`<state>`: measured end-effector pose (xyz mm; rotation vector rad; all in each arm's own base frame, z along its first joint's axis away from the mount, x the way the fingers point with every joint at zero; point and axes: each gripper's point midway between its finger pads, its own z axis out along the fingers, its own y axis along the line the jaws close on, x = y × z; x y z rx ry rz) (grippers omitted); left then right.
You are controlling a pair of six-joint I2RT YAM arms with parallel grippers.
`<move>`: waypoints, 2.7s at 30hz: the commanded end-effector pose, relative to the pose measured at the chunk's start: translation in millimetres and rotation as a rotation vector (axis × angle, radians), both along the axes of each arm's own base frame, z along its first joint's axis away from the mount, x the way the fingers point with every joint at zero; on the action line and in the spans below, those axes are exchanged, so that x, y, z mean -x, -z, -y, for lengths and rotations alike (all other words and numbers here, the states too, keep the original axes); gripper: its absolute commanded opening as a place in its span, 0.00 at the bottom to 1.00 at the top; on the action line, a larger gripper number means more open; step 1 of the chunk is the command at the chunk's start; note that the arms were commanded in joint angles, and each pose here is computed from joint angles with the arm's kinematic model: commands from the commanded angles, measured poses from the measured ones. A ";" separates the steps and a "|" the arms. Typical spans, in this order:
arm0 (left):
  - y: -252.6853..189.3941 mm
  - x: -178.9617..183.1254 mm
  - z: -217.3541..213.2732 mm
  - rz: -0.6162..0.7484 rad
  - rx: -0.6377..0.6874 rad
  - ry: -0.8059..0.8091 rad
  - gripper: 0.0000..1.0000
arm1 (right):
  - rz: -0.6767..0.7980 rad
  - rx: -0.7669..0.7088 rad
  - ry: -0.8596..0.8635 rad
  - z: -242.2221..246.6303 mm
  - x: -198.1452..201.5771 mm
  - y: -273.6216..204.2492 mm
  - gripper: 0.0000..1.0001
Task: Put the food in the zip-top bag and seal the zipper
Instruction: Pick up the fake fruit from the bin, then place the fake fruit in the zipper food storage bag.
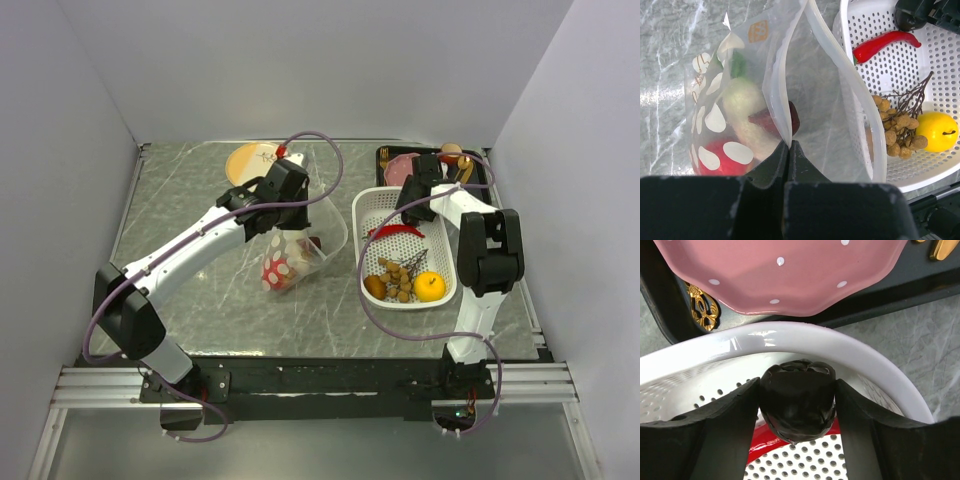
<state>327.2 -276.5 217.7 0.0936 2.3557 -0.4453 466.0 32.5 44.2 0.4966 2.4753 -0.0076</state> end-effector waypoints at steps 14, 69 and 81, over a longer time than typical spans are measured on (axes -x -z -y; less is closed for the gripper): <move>-26.9 0.7 -4.5 0.062 0.055 -0.007 0.01 | 0.184 -0.058 -0.037 -8.2 10.7 -81.0 0.13; -47.1 -1.6 -7.1 0.116 0.116 -0.029 0.01 | 0.353 -0.196 -0.131 -82.4 106.5 -166.6 0.93; -50.5 2.3 -13.7 0.117 0.138 -0.030 0.01 | 0.115 -0.265 -0.026 -74.1 67.0 -65.1 0.91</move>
